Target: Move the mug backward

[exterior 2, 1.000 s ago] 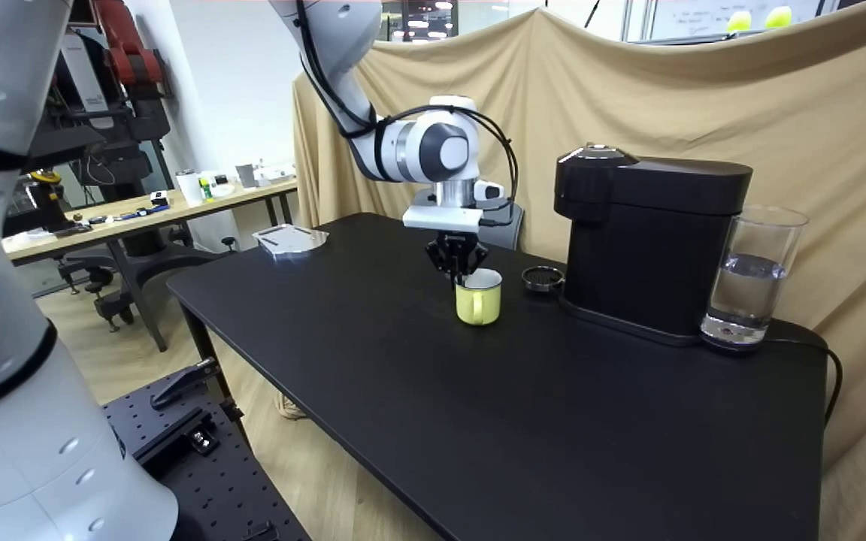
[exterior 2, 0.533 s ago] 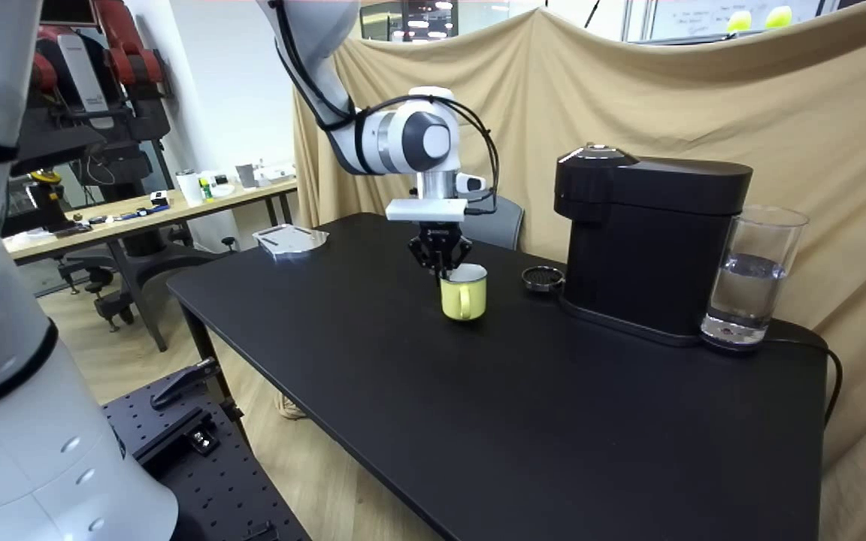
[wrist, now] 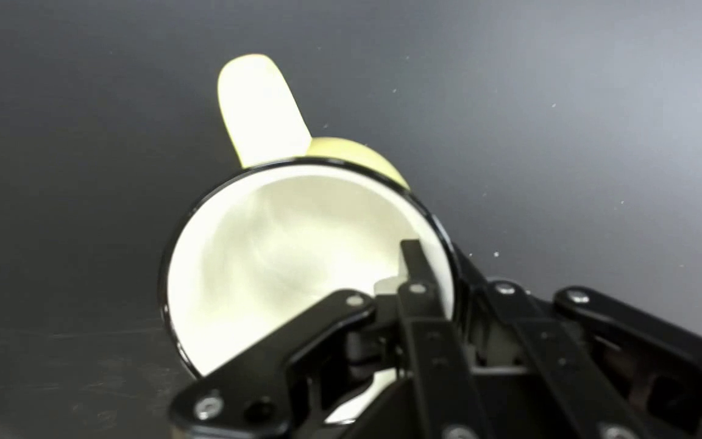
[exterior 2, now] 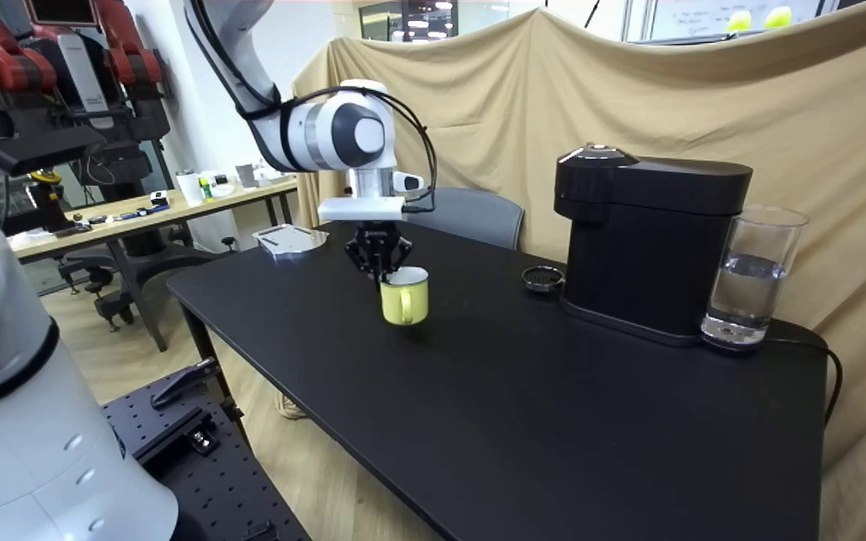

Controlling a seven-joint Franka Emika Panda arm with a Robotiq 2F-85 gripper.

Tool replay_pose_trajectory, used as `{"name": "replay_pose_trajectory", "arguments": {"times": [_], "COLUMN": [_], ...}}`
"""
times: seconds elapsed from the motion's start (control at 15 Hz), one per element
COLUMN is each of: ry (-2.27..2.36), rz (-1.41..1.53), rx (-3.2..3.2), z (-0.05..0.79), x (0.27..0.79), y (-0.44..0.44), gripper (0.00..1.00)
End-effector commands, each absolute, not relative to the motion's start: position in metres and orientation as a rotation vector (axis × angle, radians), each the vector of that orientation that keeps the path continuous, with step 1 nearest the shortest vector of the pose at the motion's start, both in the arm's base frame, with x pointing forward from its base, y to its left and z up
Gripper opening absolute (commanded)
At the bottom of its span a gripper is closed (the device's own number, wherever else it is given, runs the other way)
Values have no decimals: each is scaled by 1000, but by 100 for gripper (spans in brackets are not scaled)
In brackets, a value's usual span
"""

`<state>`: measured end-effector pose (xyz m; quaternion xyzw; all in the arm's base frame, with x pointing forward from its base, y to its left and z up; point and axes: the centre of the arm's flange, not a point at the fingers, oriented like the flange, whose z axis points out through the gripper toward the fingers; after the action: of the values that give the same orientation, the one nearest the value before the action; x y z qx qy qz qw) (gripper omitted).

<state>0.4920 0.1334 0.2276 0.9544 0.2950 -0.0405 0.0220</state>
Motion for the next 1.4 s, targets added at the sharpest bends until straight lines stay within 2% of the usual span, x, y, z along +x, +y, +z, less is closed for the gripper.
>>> {"name": "replay_pose_trajectory", "arguments": {"times": [0.0, 0.6, 0.73, 1.33], "ry": [914, 879, 876, 868], "rz": [-66, -85, -97, -199], "rx": [2965, 2999, 2995, 2995], "z": [229, 207, 206, 229], "x": [456, 448, 449, 444], "y": [132, 125, 124, 122], "gripper": [3, 3, 37, 97]}}
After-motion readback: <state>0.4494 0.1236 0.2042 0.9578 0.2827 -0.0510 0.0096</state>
